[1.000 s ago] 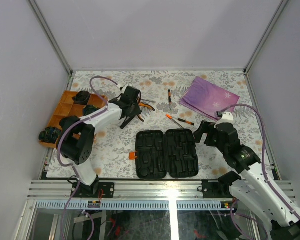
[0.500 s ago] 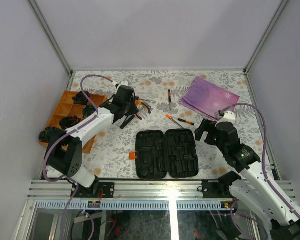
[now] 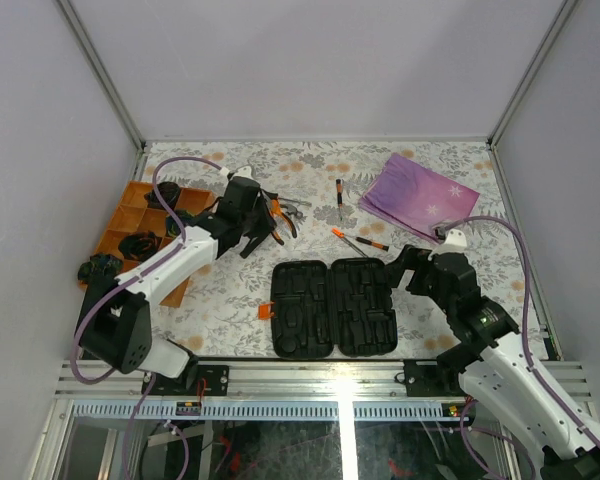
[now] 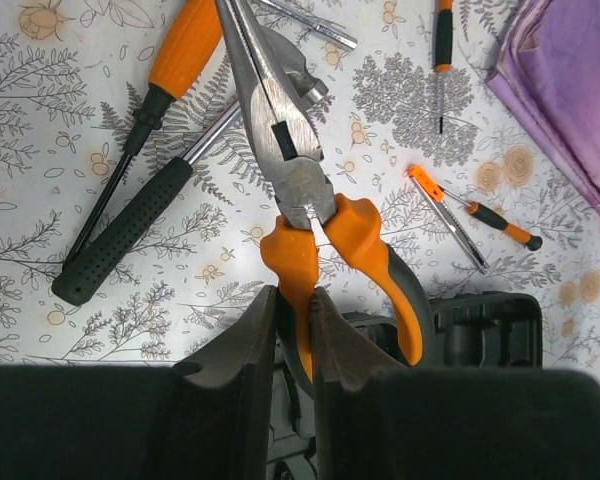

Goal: Sort the tools into containers
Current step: Pick up the pliers at the center of the board, then place the pliers in the storage box.

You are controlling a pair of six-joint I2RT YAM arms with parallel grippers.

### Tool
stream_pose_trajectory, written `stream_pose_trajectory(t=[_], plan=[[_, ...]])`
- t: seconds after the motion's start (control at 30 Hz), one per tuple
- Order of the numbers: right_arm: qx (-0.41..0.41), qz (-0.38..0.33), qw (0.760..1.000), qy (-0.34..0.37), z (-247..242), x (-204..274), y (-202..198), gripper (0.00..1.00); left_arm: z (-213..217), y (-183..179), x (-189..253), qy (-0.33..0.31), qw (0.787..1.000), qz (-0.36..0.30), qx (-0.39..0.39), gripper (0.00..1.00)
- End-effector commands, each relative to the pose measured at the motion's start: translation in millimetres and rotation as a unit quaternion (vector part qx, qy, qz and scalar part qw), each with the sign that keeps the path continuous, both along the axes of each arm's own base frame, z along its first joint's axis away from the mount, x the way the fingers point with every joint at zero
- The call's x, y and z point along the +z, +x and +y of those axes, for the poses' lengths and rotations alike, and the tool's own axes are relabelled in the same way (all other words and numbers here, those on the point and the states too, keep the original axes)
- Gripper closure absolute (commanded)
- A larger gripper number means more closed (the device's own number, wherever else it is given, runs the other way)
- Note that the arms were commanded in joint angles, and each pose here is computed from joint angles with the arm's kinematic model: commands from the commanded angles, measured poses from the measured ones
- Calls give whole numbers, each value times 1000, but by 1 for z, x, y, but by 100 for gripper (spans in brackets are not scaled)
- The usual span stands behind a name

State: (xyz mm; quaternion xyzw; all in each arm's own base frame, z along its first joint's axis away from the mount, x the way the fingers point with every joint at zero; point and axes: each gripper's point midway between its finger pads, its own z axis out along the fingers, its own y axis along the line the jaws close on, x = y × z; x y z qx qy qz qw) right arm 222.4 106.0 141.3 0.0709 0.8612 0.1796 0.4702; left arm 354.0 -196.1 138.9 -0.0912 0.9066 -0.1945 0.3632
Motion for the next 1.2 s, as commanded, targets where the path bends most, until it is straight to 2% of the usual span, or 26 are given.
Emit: stream_pose_trajectory(t=[0.0,0.17,0.3,0.43,0.67,0.9,1.17], plan=[[50,-2,998,26,20,3,-2,5,-1,-2,24,-14,999,-36,15,100],[96,31,995,25,33,-8,-11,4,-5,-26,24,14,999,-47,5,100],[101,43,994,19,35,-13,-9,5,-13,-48,16,37,999,-33,-19,100],[109,77,991,-12,33,-21,-9,4,-27,-73,11,27,998,-29,-41,100],[134,84,987,3,51,-10,-6,9,-44,-104,9,2,997,-53,-60,100],[110,72,991,-36,55,3,-10,12,-66,-130,-4,-6,994,-43,-99,100],[151,5,988,45,76,31,-19,20,-86,-152,-6,-20,987,-49,-149,100]])
